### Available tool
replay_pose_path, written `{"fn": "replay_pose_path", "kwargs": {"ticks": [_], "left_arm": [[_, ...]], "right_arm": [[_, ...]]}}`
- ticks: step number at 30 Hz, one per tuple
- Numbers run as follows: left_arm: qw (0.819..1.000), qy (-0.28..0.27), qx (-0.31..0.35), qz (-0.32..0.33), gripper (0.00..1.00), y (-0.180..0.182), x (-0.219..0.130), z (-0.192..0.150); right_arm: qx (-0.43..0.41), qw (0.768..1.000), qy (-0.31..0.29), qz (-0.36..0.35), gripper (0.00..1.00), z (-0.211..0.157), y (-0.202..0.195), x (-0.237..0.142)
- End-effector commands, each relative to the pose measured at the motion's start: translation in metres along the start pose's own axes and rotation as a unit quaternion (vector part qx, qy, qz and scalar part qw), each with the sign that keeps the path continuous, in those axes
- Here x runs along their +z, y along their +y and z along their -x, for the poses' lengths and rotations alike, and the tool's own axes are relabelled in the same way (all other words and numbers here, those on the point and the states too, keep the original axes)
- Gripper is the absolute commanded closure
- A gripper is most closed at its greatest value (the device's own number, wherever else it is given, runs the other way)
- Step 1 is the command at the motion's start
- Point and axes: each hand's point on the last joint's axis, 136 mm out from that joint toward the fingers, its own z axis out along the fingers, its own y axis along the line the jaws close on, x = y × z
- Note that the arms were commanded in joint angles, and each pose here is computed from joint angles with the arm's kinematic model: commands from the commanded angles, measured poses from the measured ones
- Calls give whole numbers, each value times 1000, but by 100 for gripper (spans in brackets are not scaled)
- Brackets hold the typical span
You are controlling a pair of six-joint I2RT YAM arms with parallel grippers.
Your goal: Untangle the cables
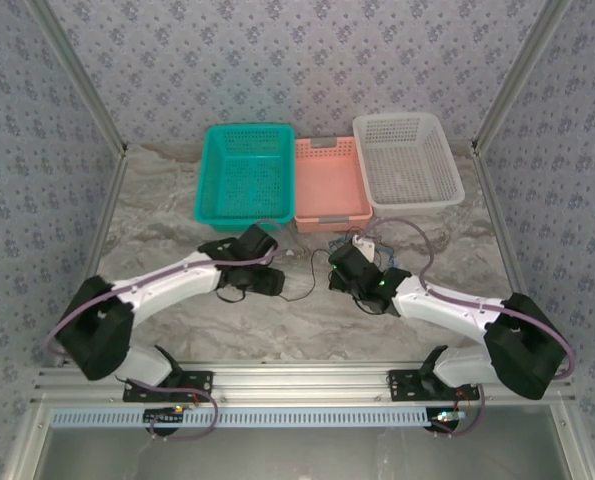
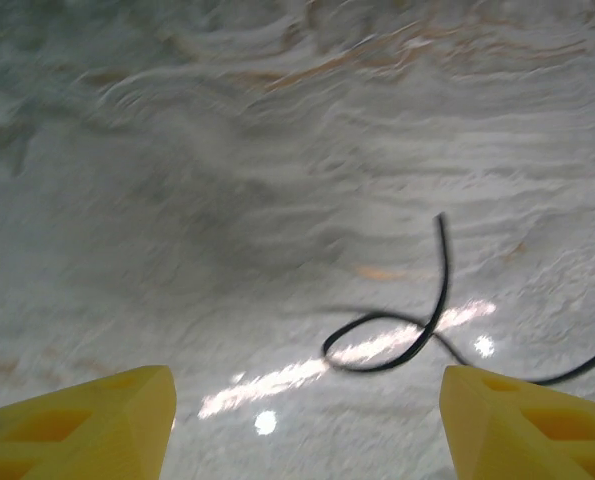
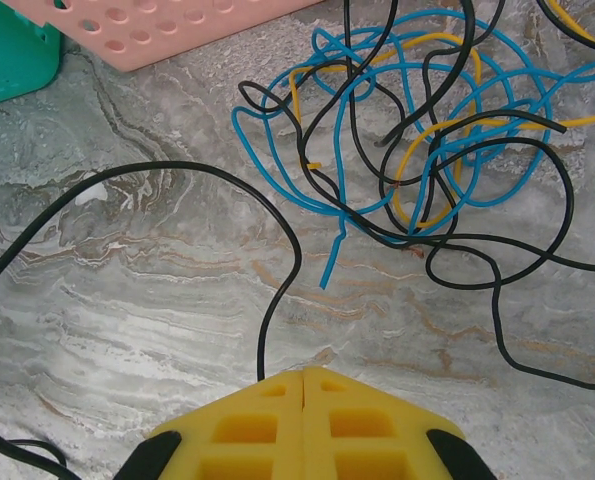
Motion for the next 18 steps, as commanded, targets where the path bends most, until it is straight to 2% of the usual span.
{"fn": "replay_pose_path", "kwargs": {"ticks": [1,6,9,13,17,18], "left_arm": [[999,-12,48,9,30,-16,9,13],[999,-7,52,6,30,-21,21,5],[998,-3,49,32,36,-11,29,3],[998,-6,44,38,63,-9,39,4],[999,-9,33,39,97,-10,43,6],[999,-14,28,44,100,-7,41,7]], "right_arm": [[-7,1000,4,-5,100,-2,-7,-3],[-7,1000,5,-3,100,-2,-6,-3],[-7,1000,5,-1,100,-2,-6,-3],[-4,1000,6,-1,100,-3,-7,-2],[-1,1000,3,-3,100,-3,-11,-5],[-1,1000,2,-3,100,-3,-12,-6]]}}
